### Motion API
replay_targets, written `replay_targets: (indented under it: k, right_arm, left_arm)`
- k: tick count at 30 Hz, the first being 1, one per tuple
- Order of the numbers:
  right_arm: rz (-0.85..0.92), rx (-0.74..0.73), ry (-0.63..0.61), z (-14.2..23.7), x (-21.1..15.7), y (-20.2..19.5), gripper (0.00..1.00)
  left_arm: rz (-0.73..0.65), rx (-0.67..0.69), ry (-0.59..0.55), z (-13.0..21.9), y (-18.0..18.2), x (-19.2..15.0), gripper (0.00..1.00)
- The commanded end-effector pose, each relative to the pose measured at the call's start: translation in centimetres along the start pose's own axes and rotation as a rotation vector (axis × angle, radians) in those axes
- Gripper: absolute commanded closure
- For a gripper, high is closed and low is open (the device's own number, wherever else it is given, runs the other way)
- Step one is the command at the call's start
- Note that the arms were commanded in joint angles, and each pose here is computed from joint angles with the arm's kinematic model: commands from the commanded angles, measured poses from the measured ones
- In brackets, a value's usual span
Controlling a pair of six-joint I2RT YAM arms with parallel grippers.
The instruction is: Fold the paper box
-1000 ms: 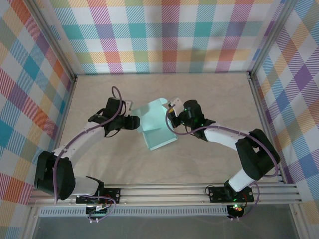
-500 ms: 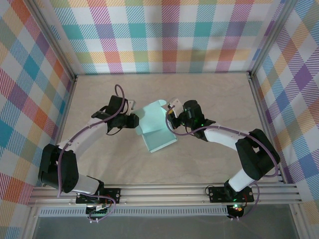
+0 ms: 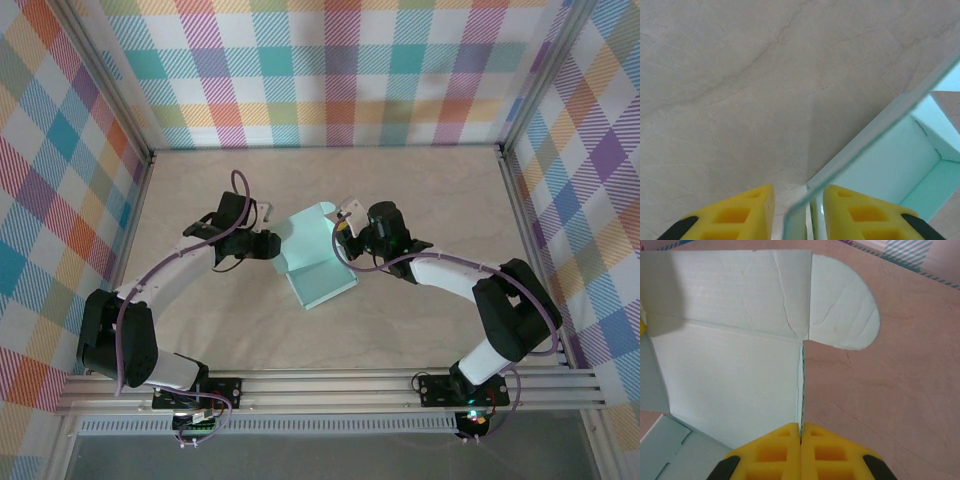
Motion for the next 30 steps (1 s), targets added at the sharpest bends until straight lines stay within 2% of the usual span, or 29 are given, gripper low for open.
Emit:
replay_targets:
  k: [1,6,11,19,22,30]
  right_arm:
    - [0.019,0.018,-0.029,0.5,1.1,0.5,1.0]
    - [0.018,0.005,-0.026,0.3,1.1,0.3,1.0]
    - [0.014,0.002,-0.022,0.2,1.1,0.3,1.0]
    - [0.013,-0.002,-0.02,0.3,1.1,0.3,1.0]
    - [0.013,-0.006,-0.018,0.1,0.9,0.2,1.0]
    - [0.007,0.0,-0.015,-0.3,1.1,0.1,1.0]
  left_arm:
    - [-0.005,0.006,0.003,1.1,0.0,-0.3,0.67]
    - [0.002,-0.001,0.005,1.5,-0.1,-0.6,0.63]
    - [0.004,-0.018,0.013,1.5,-0.3,-0.8,0.67]
    - [0.02,-0.048,0.048,0.8,-0.4,-1.2,0.68]
    - [0.021,-0.045,0.066,0.8,-0.4,-1.6,0.72]
    - [0.024,-0.066,0.081,0.9,-0.6,-2.1,0.67]
Point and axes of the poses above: each hand's point on the last joint's axis, 136 mm out from that joint toward the fingers, its own z axis back along the fingers, its own y axis along the line the jaws close on, x = y × z, the point moved 8 cm from there along z, back along the fingers, and after that the axes turned 13 degrees about -z, right-handed, at the moved point
